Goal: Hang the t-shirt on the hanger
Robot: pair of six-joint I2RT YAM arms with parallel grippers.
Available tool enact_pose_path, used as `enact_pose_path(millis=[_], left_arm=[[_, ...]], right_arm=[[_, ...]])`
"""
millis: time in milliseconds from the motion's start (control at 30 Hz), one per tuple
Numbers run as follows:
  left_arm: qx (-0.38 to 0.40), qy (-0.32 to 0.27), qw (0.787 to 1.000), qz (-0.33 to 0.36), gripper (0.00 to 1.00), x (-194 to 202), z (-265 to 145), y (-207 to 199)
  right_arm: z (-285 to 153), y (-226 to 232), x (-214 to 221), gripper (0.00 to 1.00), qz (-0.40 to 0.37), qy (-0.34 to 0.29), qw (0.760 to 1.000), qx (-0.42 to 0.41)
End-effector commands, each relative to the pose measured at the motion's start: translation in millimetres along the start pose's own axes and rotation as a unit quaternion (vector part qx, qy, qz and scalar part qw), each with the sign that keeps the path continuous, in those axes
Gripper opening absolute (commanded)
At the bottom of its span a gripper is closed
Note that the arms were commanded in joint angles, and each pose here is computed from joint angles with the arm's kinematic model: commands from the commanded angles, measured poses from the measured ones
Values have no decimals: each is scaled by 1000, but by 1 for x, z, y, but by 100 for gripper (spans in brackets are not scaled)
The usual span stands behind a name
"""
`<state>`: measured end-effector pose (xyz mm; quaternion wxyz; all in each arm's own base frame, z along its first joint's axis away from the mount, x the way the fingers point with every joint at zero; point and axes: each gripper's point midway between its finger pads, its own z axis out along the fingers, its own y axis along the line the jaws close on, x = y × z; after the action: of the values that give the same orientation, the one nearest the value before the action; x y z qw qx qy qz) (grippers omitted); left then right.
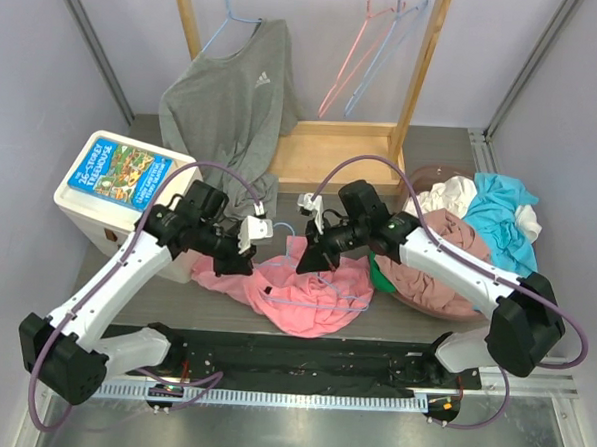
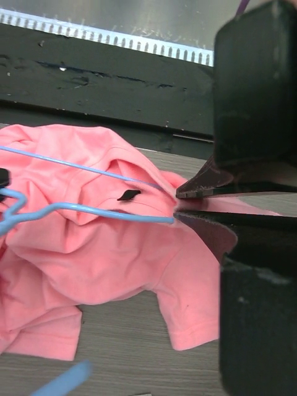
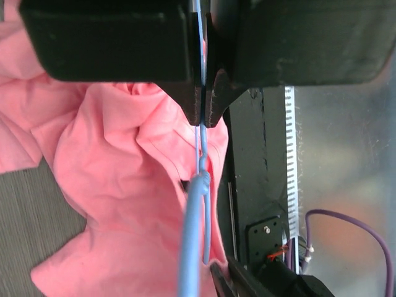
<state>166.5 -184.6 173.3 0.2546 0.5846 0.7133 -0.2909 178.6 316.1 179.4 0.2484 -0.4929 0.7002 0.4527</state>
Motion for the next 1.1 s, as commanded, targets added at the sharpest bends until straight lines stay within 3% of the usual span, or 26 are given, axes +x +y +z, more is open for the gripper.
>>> enact_pose_path(millis=[0, 300, 533, 700, 833, 967, 1067], left_arm=[[-28, -55, 998, 7, 13, -36, -10, 4], [-59, -54, 997, 23, 18, -40, -17, 7], [-84, -23, 995, 44, 47, -14, -51, 0], [-94, 31, 992, 78, 57, 15, -65, 7], [-64, 67, 993, 68, 58, 39, -55, 10], [-52, 58, 993, 85, 59, 46, -41, 13], [-33, 46, 995, 84, 52, 48, -31, 11]], right_arm=[[6, 19, -37, 1, -49, -61, 996, -31], [15, 28, -55, 1, -65, -103, 992, -46], [10, 32, -41, 1, -72, -96, 992, -42], [8, 35, -38, 1, -77, -97, 991, -43], [5, 36, -40, 1, -88, -101, 990, -41], [2, 37, -40, 1, -92, -104, 990, -38], [1, 38, -42, 1, -94, -107, 989, -37]])
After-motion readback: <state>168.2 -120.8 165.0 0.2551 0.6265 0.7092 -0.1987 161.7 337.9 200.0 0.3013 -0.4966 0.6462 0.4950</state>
